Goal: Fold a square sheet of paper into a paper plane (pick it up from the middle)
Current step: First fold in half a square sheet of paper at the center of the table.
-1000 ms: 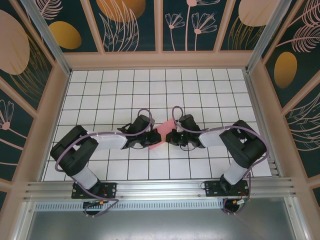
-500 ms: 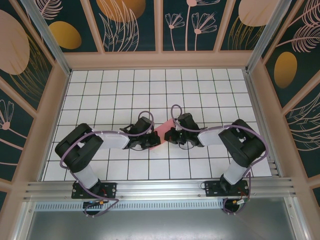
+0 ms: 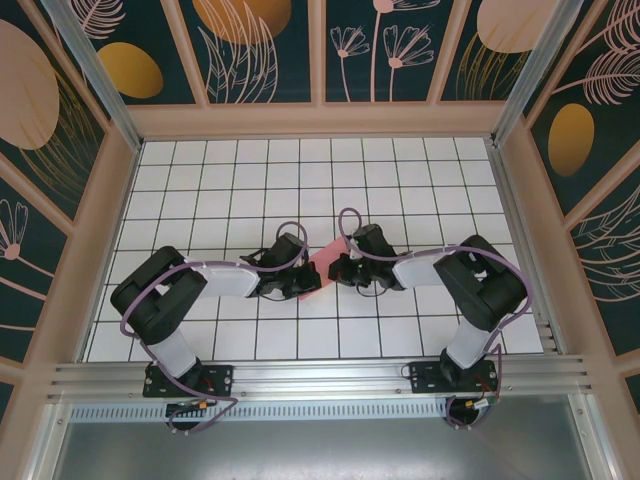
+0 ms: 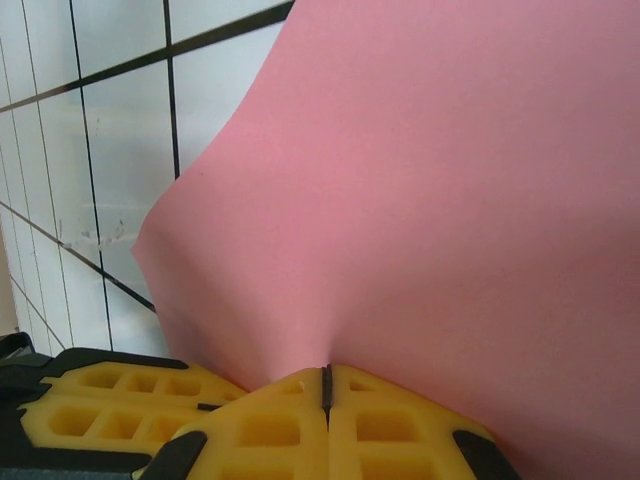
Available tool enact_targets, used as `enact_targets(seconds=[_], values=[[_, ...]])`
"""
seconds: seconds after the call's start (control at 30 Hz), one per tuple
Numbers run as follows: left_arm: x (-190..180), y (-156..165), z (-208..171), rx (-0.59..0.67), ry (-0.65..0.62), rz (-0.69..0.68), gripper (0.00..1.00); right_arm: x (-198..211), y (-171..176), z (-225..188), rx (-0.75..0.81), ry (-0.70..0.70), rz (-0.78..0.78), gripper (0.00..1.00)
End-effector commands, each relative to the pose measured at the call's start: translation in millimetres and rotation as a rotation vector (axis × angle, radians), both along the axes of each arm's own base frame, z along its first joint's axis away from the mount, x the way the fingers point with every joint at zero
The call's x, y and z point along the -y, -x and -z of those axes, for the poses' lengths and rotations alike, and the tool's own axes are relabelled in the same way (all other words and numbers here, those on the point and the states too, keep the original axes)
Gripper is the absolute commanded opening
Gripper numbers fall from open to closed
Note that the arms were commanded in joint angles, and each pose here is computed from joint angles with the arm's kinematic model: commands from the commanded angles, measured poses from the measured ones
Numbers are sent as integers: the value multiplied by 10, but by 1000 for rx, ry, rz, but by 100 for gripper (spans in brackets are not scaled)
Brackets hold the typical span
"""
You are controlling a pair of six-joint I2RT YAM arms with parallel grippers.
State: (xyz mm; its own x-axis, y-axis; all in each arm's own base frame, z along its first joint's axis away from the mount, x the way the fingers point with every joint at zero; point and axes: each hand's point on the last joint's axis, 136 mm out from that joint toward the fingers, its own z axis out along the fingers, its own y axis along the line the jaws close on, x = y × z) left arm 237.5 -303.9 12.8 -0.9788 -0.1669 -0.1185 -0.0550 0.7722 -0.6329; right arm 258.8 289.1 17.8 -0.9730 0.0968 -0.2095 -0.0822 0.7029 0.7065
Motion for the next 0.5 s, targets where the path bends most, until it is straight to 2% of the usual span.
enact_targets(seconds=[0.0,0.47], values=[[-288,231,364,-111,-145,-29,0,353,-109,242,-8,100,70,0],[-344,269,381,-122,-167,-31,0,1066,-445,366,-21,131,217,0]])
